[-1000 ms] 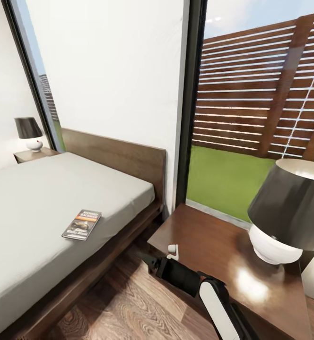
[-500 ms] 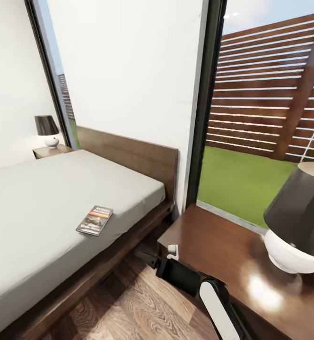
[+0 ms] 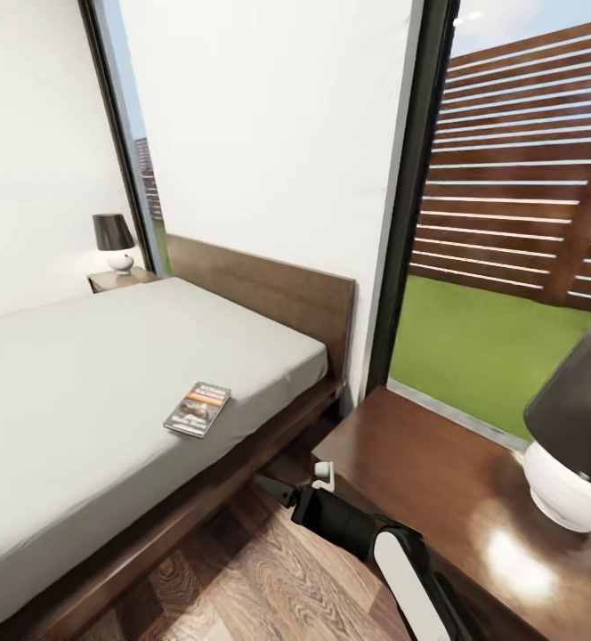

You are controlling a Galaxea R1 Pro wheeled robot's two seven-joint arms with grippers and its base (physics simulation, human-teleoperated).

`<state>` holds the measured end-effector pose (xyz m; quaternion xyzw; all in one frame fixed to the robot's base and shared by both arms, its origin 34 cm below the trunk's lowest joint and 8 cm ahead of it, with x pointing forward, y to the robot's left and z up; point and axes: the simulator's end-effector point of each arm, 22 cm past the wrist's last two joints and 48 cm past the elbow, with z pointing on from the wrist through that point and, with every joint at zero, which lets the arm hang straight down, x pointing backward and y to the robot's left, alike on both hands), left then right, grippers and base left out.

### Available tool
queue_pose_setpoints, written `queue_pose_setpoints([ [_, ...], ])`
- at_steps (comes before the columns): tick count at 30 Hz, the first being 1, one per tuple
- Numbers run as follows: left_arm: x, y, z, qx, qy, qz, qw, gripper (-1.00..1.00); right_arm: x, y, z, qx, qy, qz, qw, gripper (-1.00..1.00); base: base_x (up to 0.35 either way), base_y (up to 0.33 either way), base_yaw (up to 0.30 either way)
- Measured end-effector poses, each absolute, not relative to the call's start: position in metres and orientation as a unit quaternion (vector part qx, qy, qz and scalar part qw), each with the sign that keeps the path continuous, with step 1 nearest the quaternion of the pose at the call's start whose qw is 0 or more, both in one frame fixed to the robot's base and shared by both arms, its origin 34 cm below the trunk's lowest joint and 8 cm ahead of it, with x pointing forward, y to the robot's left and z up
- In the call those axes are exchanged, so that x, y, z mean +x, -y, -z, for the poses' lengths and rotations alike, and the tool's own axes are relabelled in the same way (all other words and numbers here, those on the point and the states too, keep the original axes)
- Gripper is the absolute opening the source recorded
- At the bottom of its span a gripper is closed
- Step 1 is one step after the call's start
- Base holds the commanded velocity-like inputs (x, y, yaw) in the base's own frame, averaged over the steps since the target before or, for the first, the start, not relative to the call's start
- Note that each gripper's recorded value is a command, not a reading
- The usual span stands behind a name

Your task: In the bedroom, move the book from the bed onto either nightstand, and place the two sandals side by side next to the bed.

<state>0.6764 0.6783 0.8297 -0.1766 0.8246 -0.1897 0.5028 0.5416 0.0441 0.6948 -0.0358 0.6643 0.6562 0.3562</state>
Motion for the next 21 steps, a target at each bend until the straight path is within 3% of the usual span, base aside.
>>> queue_pose_setpoints([
  [21, 0.6775, -0.6763, -0.8258, -0.177, -0.827, 0.191, 0.499, 1.00, 0.5463, -0.0413, -0.6901, -0.028, -0.672, -0.648, 0.358, 1.00, 0.000, 0.000, 0.010],
])
